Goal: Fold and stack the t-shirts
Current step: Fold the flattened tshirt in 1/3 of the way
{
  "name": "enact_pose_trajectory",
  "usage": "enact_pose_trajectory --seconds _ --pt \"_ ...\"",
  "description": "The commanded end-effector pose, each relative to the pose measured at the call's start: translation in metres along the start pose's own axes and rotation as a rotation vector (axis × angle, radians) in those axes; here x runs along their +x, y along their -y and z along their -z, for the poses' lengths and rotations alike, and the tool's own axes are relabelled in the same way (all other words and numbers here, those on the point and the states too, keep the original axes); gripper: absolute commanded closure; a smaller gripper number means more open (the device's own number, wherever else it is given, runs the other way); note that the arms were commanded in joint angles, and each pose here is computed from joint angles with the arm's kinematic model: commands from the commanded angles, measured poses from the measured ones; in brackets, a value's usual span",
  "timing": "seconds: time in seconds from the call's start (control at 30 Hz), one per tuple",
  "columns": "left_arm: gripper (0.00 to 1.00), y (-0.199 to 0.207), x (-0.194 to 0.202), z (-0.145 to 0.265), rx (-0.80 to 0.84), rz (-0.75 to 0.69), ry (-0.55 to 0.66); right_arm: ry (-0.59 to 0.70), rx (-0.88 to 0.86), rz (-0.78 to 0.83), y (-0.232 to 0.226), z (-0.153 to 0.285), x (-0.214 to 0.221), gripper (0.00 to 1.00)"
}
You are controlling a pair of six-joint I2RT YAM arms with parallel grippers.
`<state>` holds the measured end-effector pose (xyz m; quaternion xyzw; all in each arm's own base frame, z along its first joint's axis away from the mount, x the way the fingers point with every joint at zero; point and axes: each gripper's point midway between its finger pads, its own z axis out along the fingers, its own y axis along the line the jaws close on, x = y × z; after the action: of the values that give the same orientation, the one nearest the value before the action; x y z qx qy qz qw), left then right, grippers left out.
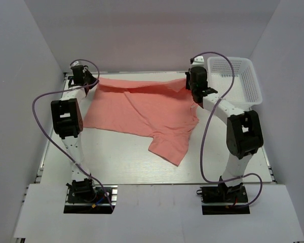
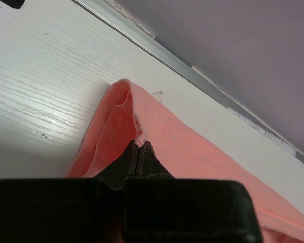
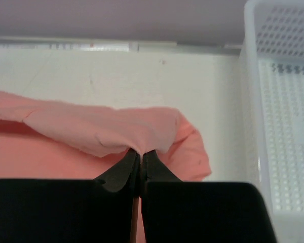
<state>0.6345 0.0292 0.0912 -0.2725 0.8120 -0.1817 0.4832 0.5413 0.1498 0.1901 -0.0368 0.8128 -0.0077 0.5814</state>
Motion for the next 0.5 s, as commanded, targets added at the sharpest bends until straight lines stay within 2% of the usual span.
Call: enact_pose_trajectory --seconds 0.0,0.1,0.23,0.3,0.37,0.4,0.43,0.47 --pt "1.00 0.016 -0.028 0.026 0.002 -0.020 0.052 -0.061 -0.046 -0.104 -0.007 0.025 0.020 1.00" --pt "1.00 0.006 -0.031 0.030 -0.039 -0.023 0.050 -0.146 -0.056 -0.120 -0.007 0.035 0.061 1.00" --pt "1.00 -0.005 -0.029 0.033 -0.094 -0.030 0.046 -0.209 -0.126 -0.122 -0.021 0.041 0.088 0.99" --pt "1.00 -0.015 -0.017 0.035 -0.129 -0.035 0.009 -0.259 -0.167 -0.118 -0.030 0.046 0.105 0.85" --pt "0.87 -0.025 -0.018 0.040 -0.167 -0.029 0.007 -0.320 -0.152 -0.133 -0.029 0.056 0.126 0.82" --pt "0.71 -0.029 -0.020 0.044 -0.195 -0.030 0.017 -0.342 -0.141 -0.152 -0.028 0.061 0.132 0.79" --pt "0.56 -0.028 -0.025 0.051 -0.207 -0.031 0.034 -0.346 -0.127 -0.150 -0.023 0.065 0.133 0.71" --pt "0.46 -0.029 -0.029 0.055 -0.219 -0.032 0.048 -0.340 -0.116 -0.149 -0.020 0.067 0.130 0.50"
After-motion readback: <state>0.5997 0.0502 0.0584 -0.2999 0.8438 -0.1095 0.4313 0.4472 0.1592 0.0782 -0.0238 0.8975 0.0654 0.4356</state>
